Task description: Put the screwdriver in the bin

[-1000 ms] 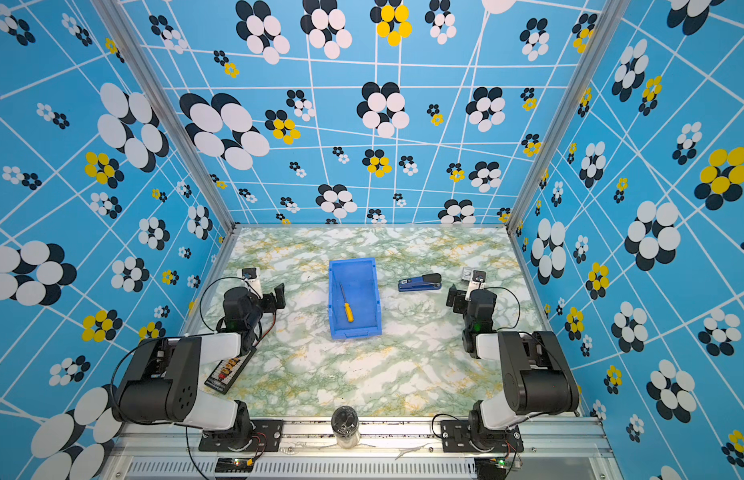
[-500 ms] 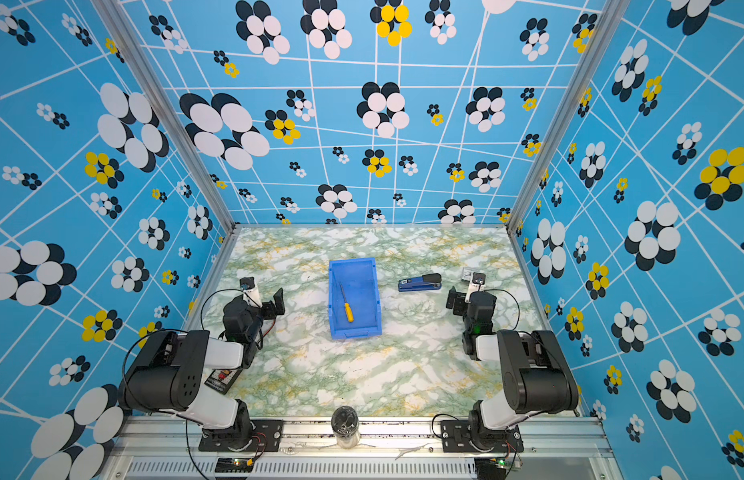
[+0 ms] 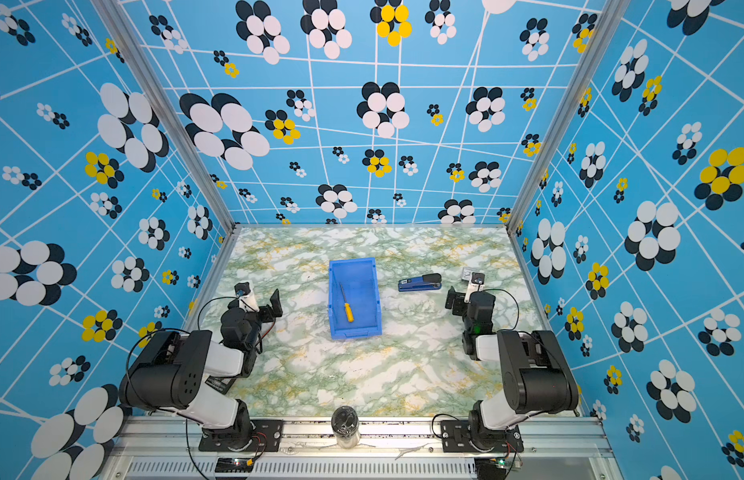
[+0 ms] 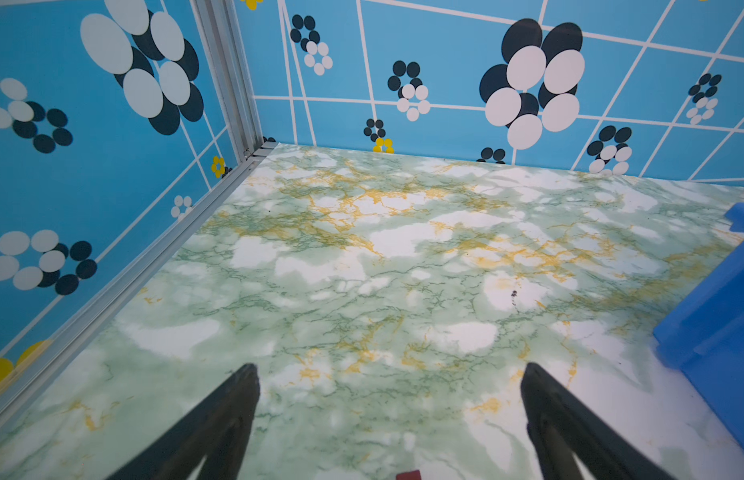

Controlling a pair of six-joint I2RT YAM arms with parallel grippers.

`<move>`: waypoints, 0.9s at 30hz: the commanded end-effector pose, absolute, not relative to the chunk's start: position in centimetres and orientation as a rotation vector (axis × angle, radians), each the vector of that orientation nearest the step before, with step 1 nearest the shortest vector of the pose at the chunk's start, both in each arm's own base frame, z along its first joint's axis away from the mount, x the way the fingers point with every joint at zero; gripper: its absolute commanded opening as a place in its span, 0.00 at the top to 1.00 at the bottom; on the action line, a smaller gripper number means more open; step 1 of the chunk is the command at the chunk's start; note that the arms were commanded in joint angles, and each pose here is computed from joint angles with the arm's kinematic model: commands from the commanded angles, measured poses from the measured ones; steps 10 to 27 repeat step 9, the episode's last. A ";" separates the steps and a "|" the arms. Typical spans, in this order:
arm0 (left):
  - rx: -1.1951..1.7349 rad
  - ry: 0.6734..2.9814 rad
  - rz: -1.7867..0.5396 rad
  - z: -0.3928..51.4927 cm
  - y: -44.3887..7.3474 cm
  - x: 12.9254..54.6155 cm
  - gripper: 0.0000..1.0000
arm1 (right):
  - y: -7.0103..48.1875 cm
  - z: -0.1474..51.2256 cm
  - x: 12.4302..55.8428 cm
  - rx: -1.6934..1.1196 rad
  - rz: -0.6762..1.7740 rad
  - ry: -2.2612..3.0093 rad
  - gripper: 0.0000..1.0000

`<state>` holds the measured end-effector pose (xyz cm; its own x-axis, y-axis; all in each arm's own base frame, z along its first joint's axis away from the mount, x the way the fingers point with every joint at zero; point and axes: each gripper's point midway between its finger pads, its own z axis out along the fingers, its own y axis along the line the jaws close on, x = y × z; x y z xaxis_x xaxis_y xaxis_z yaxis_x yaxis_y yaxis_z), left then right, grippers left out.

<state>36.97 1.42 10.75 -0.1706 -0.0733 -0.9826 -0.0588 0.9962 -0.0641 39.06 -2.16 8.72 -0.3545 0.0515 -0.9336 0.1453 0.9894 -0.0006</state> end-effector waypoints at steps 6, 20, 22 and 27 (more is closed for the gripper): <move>-0.117 1.729 -0.004 10.8 1.7 36.7 0.01 | -2.0 9.3 39.6 0.118 -0.097 1.921 0.01; -0.118 1.729 -0.005 10.7 1.7 36.7 0.01 | -2.0 9.3 39.6 0.118 -0.095 1.921 0.01; -0.118 1.729 -0.005 10.7 1.7 36.7 0.01 | -2.0 9.3 39.6 0.118 -0.095 1.921 0.01; -0.118 1.729 -0.005 10.7 1.7 36.7 0.01 | -2.0 9.3 39.6 0.118 -0.095 1.921 0.01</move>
